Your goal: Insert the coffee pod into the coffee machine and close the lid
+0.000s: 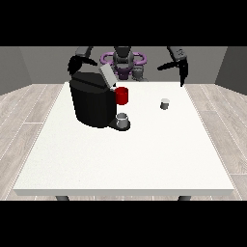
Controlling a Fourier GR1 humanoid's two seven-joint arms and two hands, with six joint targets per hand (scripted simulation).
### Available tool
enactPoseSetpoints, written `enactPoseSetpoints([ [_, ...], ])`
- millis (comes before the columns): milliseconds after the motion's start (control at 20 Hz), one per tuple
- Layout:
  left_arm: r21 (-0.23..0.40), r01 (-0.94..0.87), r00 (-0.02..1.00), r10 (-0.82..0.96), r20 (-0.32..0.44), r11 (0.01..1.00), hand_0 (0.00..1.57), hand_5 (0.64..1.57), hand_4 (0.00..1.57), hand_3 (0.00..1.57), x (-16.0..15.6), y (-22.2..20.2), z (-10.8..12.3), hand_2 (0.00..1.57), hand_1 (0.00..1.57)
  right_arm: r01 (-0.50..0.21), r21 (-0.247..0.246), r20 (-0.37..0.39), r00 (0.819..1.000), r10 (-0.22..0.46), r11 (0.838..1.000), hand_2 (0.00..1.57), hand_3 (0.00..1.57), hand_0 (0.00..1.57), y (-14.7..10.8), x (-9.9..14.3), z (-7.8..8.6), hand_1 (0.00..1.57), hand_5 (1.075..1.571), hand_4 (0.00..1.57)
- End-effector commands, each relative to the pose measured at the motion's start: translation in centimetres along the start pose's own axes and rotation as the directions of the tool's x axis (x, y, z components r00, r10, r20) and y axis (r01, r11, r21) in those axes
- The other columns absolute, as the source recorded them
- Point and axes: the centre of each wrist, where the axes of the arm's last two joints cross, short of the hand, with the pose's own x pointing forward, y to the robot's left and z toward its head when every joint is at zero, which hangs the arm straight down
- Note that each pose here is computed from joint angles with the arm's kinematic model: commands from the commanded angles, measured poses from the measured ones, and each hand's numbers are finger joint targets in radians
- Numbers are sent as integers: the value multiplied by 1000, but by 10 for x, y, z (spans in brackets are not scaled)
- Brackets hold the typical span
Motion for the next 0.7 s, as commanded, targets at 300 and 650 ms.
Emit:
enactPoseSetpoints([
  [300,37,69,994,-66,-82,997,0,1571,0,0,4,28,-45,0,0,2,59,54,999,-5,998,0,0,0,13,28,-35,0,1571,337],
  [650,-13,163,970,-163,-179,986,0,1571,0,0,-17,31,-49,0,0,-29,40,-15,999,29,999,0,0,0,31,22,-30,0,1571,371],
])
